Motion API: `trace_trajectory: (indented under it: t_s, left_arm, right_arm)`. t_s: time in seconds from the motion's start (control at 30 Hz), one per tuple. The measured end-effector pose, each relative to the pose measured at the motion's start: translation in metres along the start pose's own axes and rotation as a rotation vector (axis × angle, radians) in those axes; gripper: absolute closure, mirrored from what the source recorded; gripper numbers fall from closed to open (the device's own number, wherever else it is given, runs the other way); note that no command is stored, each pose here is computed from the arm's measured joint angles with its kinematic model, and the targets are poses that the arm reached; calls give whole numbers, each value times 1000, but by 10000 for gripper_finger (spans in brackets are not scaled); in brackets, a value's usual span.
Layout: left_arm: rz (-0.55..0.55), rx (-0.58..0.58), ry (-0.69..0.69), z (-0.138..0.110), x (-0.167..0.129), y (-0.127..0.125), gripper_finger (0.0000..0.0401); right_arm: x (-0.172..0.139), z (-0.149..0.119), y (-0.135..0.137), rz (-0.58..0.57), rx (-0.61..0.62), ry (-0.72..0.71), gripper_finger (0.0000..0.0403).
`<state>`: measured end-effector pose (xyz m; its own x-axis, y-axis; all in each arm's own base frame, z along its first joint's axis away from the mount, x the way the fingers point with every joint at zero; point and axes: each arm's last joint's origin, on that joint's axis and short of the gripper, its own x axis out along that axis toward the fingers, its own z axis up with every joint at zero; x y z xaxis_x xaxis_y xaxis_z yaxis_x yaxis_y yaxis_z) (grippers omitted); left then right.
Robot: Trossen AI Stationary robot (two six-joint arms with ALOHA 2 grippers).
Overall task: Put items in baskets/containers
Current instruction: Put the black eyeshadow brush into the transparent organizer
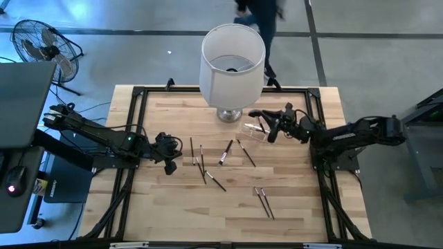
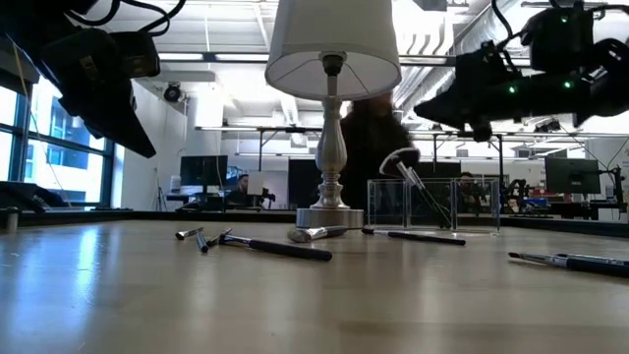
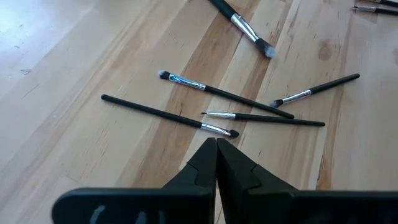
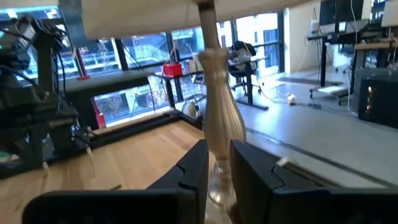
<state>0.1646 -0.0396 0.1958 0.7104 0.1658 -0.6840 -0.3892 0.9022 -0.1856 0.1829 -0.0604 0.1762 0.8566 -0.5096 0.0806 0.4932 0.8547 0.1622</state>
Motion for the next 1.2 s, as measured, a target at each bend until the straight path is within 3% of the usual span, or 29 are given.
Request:
trace_trajectory:
  t_s: [0.2,0.43,0.57,0.77,0.93,1.2]
  left_arm:
    - [1,2,2,0,0,0,401]
    - [8,11,13,-2,0,1,401]
    - [7,11,13,-2,0,1,401]
    - [7,11,13,-2,0,1,401]
    - [8,11,12,-1,0,1,401]
    - [19,9,0,-1,0,1,400]
  right_arm:
    - [29,21,12,34,-45,80,368]
    - [60,53,29,110,-83,462,400]
    - [59,74,40,50,-84,680,401]
    - [46,98,65,21,-63,835,402]
    - [28,98,87,-2,32,925,402]
    - [1,70,132,-53,163,998,402]
